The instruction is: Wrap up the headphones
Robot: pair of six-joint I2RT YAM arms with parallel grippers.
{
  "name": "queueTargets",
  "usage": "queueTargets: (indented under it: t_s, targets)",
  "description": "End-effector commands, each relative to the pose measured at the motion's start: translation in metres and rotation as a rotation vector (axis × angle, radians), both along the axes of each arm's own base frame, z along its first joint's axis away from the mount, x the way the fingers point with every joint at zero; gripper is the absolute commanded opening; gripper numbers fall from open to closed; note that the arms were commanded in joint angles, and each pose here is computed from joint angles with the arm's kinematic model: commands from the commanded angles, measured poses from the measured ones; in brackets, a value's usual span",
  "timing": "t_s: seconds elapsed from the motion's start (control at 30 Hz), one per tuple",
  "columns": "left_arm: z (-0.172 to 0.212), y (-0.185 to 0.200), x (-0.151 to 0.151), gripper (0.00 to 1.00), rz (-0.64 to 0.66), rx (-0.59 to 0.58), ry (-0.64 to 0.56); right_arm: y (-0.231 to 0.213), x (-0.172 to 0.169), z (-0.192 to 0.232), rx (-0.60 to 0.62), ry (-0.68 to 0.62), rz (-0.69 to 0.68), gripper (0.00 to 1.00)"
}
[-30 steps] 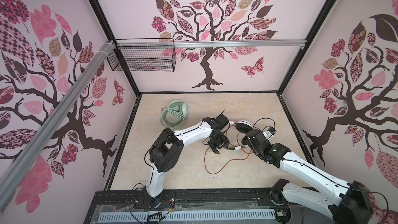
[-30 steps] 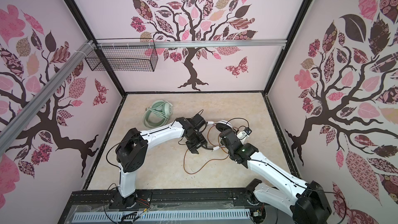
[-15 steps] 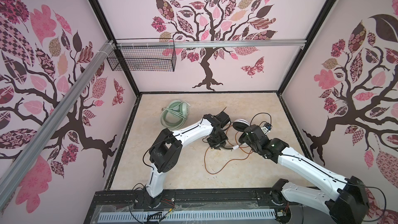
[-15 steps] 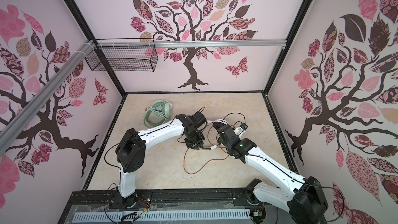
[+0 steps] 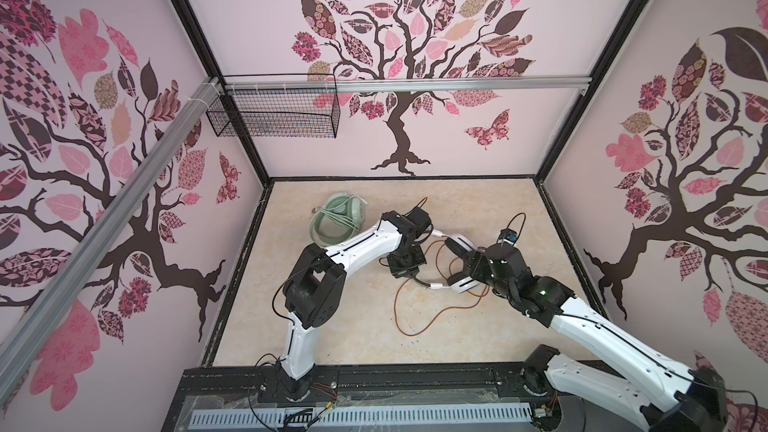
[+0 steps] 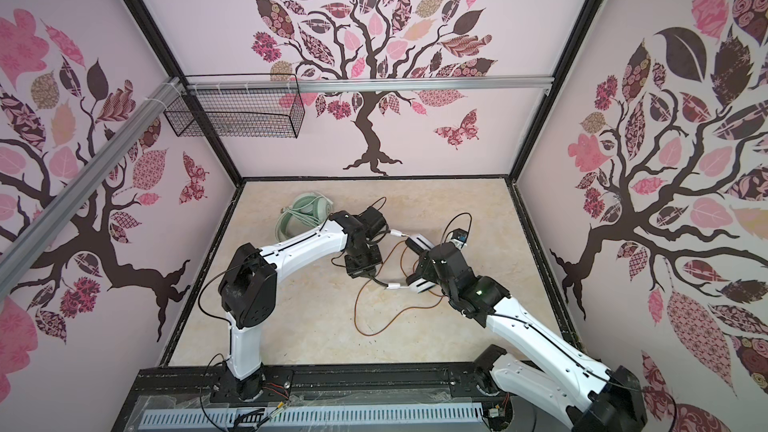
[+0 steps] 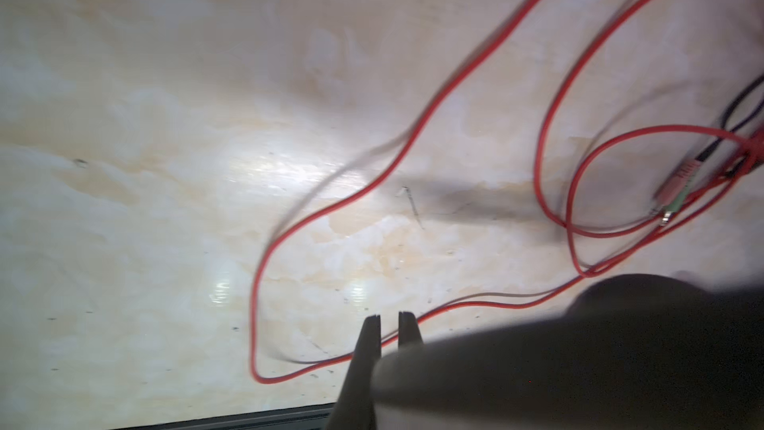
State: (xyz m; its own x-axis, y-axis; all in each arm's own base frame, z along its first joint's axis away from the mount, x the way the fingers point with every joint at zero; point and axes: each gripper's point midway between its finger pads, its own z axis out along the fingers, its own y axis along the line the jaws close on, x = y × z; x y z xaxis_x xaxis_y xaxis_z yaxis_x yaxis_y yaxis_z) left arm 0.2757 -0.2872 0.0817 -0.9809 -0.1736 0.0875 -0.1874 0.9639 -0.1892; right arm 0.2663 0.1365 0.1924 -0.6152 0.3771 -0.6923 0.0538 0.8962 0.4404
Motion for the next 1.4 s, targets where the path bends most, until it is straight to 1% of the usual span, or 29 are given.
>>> queueTargets:
  t_s: [0.0,0.07,0.13,0.2,0.27,0.37,0.47,0.6,0.73,0.87,0.97,1.03,1.07,1.1,1.13,1.17,1.2,1.23,1.27,1.33,1.37]
  targets:
    - [0.014,0.029,-0.015,0.0,-0.192,0.049,-0.041,0.027,-0.015,0.039,-0.058,-0.138,0.301,0.84]
    - [0.013,0.046,-0.02,0.0,-0.239,0.11,-0.06,0.037,-0.025,0.043,-0.06,-0.136,0.394,0.82]
    - [0.01,0.06,-0.026,0.0,-0.278,0.146,-0.067,0.048,-0.032,0.038,-0.082,-0.094,0.488,0.81]
    - [0.004,0.066,-0.036,0.0,-0.312,0.142,-0.059,0.062,-0.041,0.022,-0.1,-0.031,0.609,0.8]
    - [0.0,0.067,-0.042,0.0,-0.33,0.119,-0.056,0.071,-0.046,0.008,-0.103,0.018,0.68,0.79]
    - [-0.005,0.068,-0.051,0.0,-0.343,0.099,-0.035,0.078,-0.047,-0.009,-0.114,0.066,0.717,0.81]
    - [-0.006,0.067,-0.054,0.0,-0.347,0.084,-0.03,0.089,-0.049,-0.019,-0.127,0.085,0.754,0.83]
    - [-0.006,0.067,-0.054,0.0,-0.351,0.081,-0.03,0.106,-0.056,-0.039,-0.218,0.131,0.801,0.88]
    - [-0.005,0.065,-0.055,0.0,-0.351,0.07,-0.031,0.109,-0.051,-0.06,-0.287,0.179,0.773,0.88]
    - [-0.005,0.066,-0.055,0.0,-0.351,0.07,-0.032,0.114,-0.046,-0.07,-0.349,0.193,0.751,0.88]
    - [-0.004,0.063,-0.056,0.0,-0.355,0.051,-0.038,0.114,-0.037,-0.075,-0.397,0.196,0.705,0.84]
    - [-0.003,0.062,-0.056,0.0,-0.356,0.044,-0.041,0.113,-0.032,-0.077,-0.416,0.196,0.681,0.8]
    - [-0.002,0.062,-0.056,0.0,-0.358,0.044,-0.043,0.112,-0.029,-0.077,-0.426,0.197,0.667,0.75]
    - [-0.002,0.063,-0.056,0.0,-0.362,0.043,-0.046,0.112,-0.027,-0.076,-0.43,0.195,0.657,0.67]
    - [-0.002,0.062,-0.056,0.0,-0.365,0.041,-0.049,0.112,-0.027,-0.076,-0.431,0.195,0.654,0.59]
    - [-0.003,0.062,-0.056,0.0,-0.37,0.036,-0.053,0.113,-0.026,-0.075,-0.427,0.193,0.652,0.49]
    - [-0.002,0.062,-0.055,0.06,-0.374,0.033,-0.062,0.112,-0.026,-0.074,-0.425,0.189,0.649,0.4]
    - [-0.002,0.062,-0.055,0.17,-0.38,0.029,-0.072,0.112,-0.026,-0.072,-0.422,0.184,0.643,0.35]
    - [-0.001,0.061,-0.054,0.29,-0.385,0.021,-0.086,0.111,-0.026,-0.071,-0.421,0.178,0.638,0.31]
    - [0.003,0.06,-0.052,0.57,-0.388,0.005,-0.113,0.108,-0.026,-0.068,-0.418,0.17,0.628,0.29]
    - [0.007,0.057,-0.053,0.68,-0.388,-0.015,-0.117,0.107,-0.025,-0.066,-0.414,0.165,0.617,0.28]
